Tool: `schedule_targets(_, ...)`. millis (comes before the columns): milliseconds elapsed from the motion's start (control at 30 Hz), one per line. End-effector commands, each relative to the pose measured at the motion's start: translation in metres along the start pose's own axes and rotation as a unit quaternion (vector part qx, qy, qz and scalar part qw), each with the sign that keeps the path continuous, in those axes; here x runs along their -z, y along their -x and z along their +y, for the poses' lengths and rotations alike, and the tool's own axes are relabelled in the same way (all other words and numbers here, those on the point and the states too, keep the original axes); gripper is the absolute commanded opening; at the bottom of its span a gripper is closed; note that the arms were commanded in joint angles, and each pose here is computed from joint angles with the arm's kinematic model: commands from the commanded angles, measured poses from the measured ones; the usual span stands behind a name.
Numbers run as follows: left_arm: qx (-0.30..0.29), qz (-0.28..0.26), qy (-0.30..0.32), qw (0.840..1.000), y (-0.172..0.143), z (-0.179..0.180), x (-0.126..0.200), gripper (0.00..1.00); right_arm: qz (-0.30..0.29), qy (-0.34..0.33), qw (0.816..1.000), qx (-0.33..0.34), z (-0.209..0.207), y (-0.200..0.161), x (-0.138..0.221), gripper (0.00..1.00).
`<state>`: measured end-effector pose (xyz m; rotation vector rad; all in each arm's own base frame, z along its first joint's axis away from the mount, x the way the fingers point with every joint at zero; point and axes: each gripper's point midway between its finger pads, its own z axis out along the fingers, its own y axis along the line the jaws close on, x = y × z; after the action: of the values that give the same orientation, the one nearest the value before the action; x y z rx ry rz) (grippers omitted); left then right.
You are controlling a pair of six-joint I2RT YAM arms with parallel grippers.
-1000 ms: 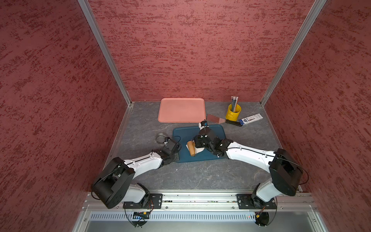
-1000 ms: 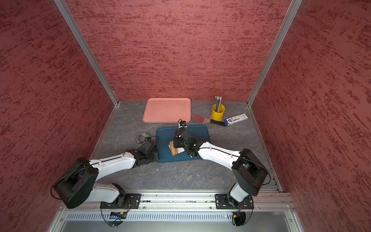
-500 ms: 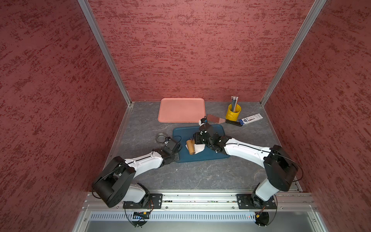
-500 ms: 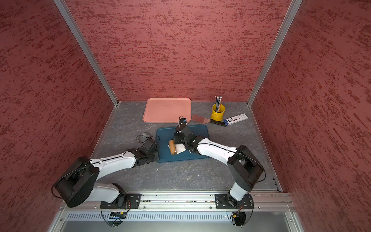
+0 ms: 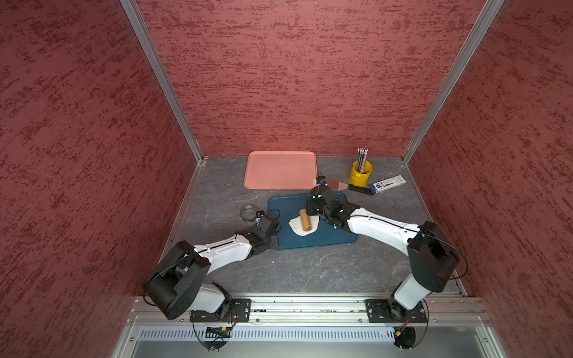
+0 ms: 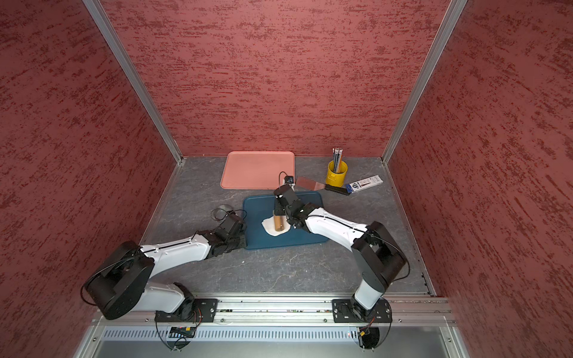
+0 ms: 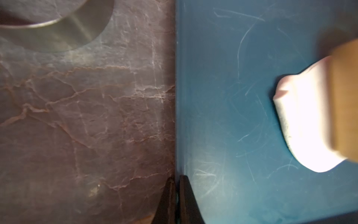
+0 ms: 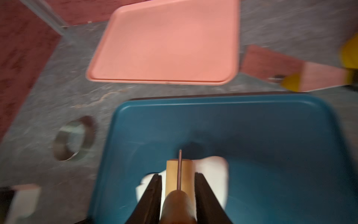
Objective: Roll out the dumpling wrappers from the dough
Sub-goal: Flatten out the dough on the work surface.
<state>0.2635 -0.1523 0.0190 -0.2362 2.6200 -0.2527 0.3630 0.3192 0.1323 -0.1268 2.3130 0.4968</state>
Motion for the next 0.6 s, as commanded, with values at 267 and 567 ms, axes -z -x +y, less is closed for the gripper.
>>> schedule_targets(267,-0.014,0.006,0.058,0.998,-0.006,0.026,0.001,0.00,0.158,-0.304,0.933,0.106,-0.181,-0.066,0.021,0.00)
schedule_targets(567,-0.009,-0.003,0.049,0.999,0.003,0.019,0.009,0.00,0.184,-0.041,0.982,0.003,-0.061,-0.105,-0.021,0.00)
